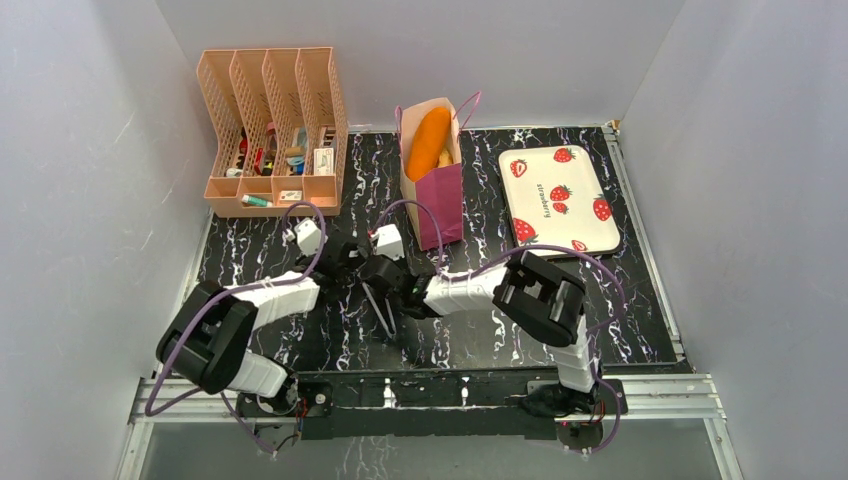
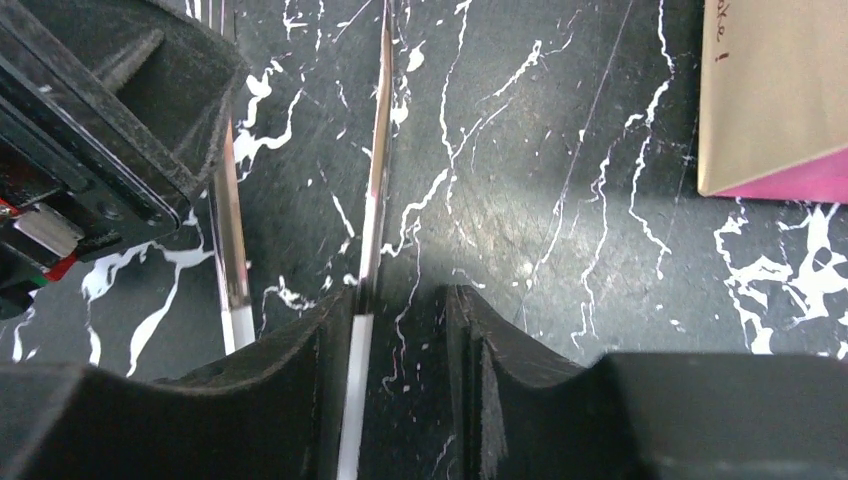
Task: Take the fake bread out of the paper bag
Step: Adjust the clamp at the center of the board.
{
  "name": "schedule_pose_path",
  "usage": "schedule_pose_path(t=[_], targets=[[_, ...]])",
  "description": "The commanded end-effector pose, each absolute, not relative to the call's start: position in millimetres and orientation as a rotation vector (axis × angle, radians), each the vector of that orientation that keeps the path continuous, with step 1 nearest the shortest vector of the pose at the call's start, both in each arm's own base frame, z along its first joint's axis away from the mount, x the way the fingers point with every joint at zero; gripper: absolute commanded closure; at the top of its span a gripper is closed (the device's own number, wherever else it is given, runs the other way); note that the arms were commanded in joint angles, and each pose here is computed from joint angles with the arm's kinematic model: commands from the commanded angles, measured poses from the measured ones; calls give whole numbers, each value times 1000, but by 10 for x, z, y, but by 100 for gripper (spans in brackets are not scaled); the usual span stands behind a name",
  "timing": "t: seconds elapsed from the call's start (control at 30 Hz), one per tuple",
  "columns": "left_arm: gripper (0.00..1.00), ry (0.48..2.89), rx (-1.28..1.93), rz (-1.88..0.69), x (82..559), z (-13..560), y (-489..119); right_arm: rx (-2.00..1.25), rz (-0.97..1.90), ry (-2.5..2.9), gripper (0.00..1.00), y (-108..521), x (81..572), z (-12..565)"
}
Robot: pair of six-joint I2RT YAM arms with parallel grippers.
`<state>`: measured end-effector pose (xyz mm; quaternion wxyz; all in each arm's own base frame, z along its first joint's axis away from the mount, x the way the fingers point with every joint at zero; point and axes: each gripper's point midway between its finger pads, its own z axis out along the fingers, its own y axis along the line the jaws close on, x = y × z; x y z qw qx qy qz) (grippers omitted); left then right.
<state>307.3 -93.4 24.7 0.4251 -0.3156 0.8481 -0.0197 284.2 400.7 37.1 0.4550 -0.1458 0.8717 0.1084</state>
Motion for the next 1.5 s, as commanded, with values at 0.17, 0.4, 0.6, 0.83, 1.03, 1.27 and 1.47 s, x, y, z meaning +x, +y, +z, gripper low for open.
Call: schedule_pose_path(t=[0.17,0.4,0.6,0.83,1.03,1.27,1.47], targets=[[47,2148,-833,-87,3169,121,-1024,-335,251,2138,82,4149,3095,279],[84,2181,-863,-86,3089,-14,-1026,-352,230,2158,100,4141,3117,173],[100,2168,-892,-59,3029,21,-953,-283,185,2147,100,4004,3138,252],[100,2037,-912,-53,2958,444,-735,-104,143,2132,100,3709,3127,408],[100,1951,-910,-15,2834,768,-518,9,173,2118,100,3555,3089,567],[100,1888,-920,90,2600,896,-202,73,129,2113,100,3355,3062,594],[100,1850,-950,153,2410,908,-4,99,104,2111,100,3208,3069,600]])
